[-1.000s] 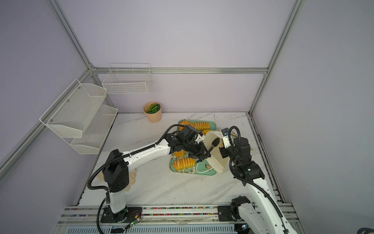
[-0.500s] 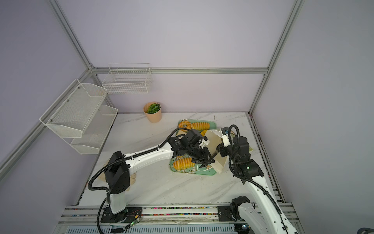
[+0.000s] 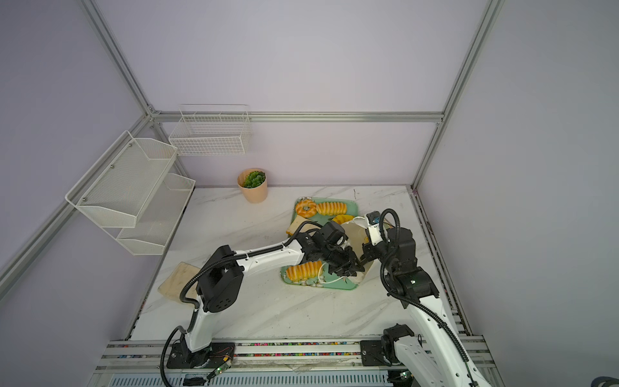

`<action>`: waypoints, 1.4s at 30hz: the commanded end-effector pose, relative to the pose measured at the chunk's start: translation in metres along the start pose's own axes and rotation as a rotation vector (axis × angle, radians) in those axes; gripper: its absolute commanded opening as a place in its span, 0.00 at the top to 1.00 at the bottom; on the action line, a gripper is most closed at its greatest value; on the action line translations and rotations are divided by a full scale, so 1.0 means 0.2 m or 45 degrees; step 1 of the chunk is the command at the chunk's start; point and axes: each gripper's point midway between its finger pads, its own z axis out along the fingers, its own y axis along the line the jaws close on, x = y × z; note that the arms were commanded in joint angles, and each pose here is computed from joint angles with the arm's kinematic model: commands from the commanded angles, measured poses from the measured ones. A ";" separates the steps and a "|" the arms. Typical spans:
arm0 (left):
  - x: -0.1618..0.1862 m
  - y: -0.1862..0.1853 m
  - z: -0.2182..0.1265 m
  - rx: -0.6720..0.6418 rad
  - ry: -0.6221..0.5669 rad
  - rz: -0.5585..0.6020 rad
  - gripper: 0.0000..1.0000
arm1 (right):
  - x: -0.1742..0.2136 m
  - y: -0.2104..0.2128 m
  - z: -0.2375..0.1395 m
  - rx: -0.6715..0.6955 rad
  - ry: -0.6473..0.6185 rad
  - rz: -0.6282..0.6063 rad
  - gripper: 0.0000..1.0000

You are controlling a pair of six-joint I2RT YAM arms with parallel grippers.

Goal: Take the fake bread out of the paper bag

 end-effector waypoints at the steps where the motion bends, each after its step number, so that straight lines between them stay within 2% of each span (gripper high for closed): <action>1: -0.07 -0.37 -0.12 0.205 -0.077 0.067 0.62 | -0.04 0.04 -0.02 -0.057 -0.060 -0.028 1.00; 8: -0.13 -0.39 -0.13 0.199 -0.136 0.076 0.59 | -0.04 0.09 -0.03 -0.123 -0.081 -0.037 1.00; 18: -0.18 -0.34 -0.14 0.202 -0.110 0.093 0.57 | -0.04 0.17 -0.04 -0.239 -0.088 -0.092 1.00; 24: -0.20 -0.40 -0.10 0.306 -0.077 0.168 0.56 | -0.04 0.24 -0.03 -0.343 -0.077 -0.109 1.00; 35: -0.34 -0.31 -0.12 0.288 -0.126 0.234 0.57 | -0.03 0.28 -0.05 -0.415 -0.022 -0.151 1.00; 39: -0.38 -0.33 -0.11 0.320 -0.163 0.287 0.59 | -0.01 0.28 -0.06 -0.424 -0.006 -0.155 1.00; 42: -0.38 -0.36 -0.13 0.327 -0.194 0.343 0.70 | -0.01 0.27 -0.07 -0.400 0.002 -0.162 1.00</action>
